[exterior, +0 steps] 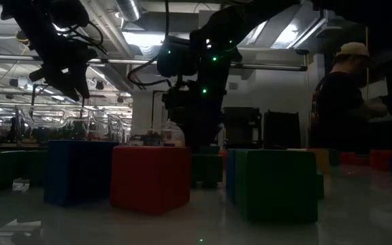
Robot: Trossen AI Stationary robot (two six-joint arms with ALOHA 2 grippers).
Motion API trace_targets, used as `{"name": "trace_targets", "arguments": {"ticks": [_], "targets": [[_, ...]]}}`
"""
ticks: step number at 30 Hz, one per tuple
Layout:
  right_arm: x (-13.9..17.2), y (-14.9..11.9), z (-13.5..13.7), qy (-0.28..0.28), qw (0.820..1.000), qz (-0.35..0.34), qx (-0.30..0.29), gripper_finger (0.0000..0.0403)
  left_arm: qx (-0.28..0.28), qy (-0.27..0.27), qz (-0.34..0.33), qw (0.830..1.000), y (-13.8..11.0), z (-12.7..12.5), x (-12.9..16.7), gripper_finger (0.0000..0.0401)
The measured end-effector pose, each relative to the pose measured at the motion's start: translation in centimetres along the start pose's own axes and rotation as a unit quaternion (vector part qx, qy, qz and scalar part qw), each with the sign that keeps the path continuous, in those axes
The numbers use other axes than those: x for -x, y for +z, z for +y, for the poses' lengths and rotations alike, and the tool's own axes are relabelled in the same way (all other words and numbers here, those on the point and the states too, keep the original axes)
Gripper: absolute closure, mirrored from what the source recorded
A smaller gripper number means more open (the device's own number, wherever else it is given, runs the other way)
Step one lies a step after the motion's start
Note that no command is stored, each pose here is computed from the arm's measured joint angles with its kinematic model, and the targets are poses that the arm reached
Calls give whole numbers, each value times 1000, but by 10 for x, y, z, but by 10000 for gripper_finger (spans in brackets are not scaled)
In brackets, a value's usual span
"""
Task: Sort blocks by size
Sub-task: Put the large orange game piece into the left transparent bin
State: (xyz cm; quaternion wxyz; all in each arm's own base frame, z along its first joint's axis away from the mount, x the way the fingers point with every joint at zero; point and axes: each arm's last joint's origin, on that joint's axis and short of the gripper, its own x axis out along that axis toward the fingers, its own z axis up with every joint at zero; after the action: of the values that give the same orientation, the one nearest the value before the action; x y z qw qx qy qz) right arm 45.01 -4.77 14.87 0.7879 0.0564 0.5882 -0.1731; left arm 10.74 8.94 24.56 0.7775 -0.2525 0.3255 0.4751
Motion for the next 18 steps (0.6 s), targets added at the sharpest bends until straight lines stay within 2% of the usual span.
{"name": "trace_targets", "arguments": {"ticks": [4,10,18], "targets": [[-1,0,-1,21,1000,5,-4,191,-2,-11,3,1000,-1,-2,0,238],[-1,2,0,38,999,0,0,269,-14,-66,18,998,-3,-10,2,238],[0,16,4,60,995,-75,8,268,-14,-179,25,983,-2,-26,7,238]]}}
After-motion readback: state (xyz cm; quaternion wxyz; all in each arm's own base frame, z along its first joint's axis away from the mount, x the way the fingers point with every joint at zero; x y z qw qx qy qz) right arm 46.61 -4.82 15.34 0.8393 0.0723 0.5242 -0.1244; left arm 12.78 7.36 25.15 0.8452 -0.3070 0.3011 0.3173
